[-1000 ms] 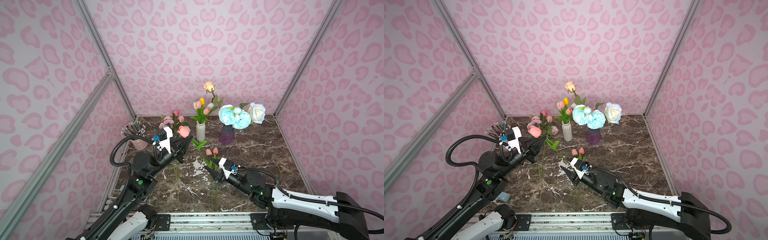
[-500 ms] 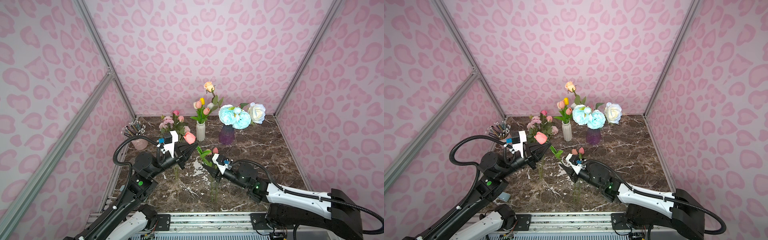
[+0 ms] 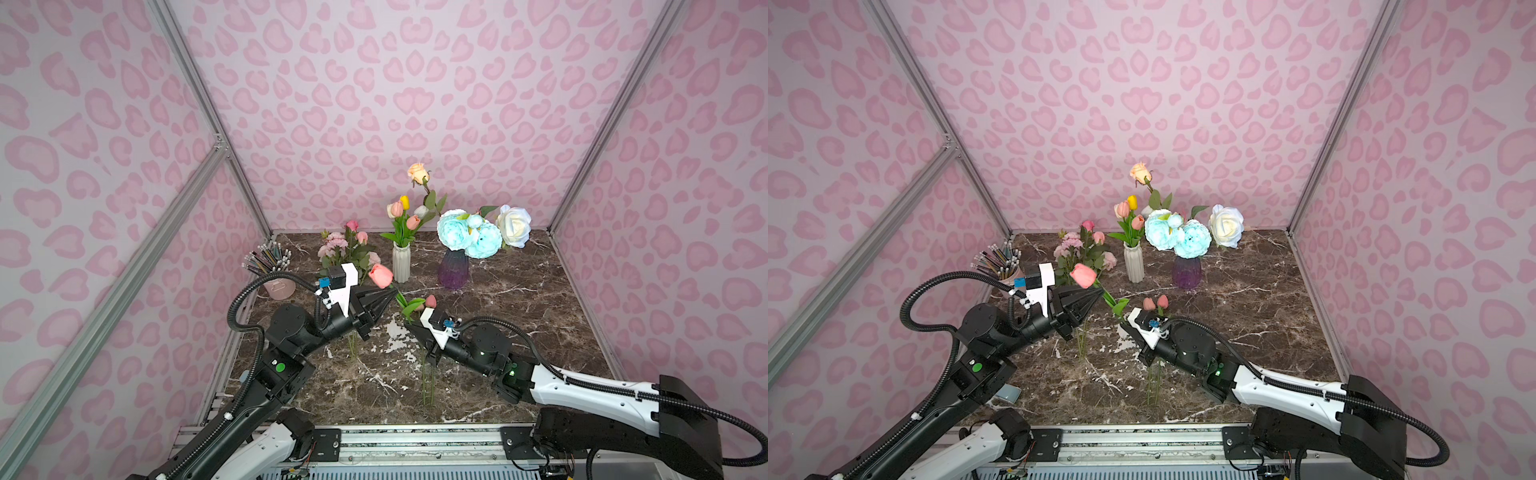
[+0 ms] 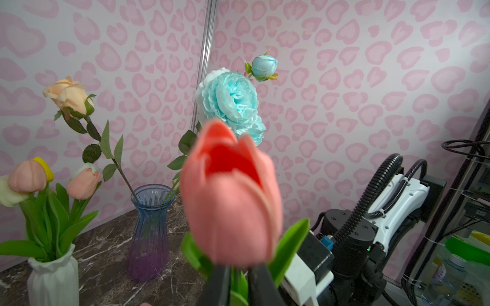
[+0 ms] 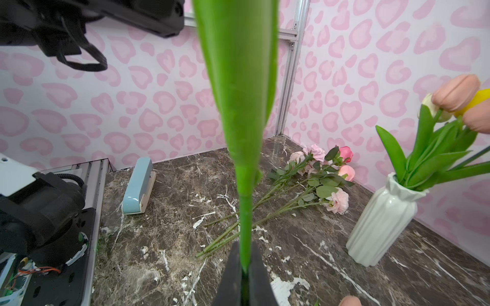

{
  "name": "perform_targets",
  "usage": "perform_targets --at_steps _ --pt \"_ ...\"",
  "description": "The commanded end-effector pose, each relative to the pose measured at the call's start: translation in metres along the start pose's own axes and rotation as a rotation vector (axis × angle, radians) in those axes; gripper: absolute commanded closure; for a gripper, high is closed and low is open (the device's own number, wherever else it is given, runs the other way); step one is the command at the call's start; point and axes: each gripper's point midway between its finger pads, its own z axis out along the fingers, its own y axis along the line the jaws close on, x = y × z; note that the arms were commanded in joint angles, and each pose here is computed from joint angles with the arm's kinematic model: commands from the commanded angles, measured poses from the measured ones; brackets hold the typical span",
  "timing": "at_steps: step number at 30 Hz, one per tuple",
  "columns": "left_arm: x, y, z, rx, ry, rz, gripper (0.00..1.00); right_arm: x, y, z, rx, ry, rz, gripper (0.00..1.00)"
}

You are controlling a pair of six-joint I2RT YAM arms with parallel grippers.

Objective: Pick out pink flowers from the vase
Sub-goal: Place the flower at the center of the board.

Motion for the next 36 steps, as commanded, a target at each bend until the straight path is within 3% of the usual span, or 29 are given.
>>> perform_targets --at_steps 1,5,10,13,19,25,36 --pt "0.008 0.004 -0.001 -0.024 0.042 -0.001 0.59 0.001 -0.008 -0.005 0.045 -0.002 0.091 1.00" --pt "0.027 0.012 -0.008 -0.079 0.117 0.026 0.50 0.018 -0.012 -0.015 0.062 0.102 0.247 1.00" --pt "0.062 0.042 -0.028 -0.249 0.242 0.092 0.49 0.049 -0.006 -0.032 0.065 0.253 0.491 1.00" --pt "0.077 0.062 -0.040 -0.360 0.263 0.113 0.49 0.078 -0.013 -0.043 0.159 0.349 0.695 1.00" --pt "0.072 0.058 -0.040 -0.346 0.246 0.139 0.49 0.135 -0.025 -0.064 0.297 0.498 0.972 1.00" --pt "0.072 0.054 -0.042 -0.341 0.247 0.144 0.49 0.176 -0.041 -0.086 0.399 0.571 1.052 1.00" --pt "0.072 0.052 -0.043 -0.337 0.248 0.148 0.49 0.216 -0.051 -0.088 0.413 0.694 1.049 1.00"
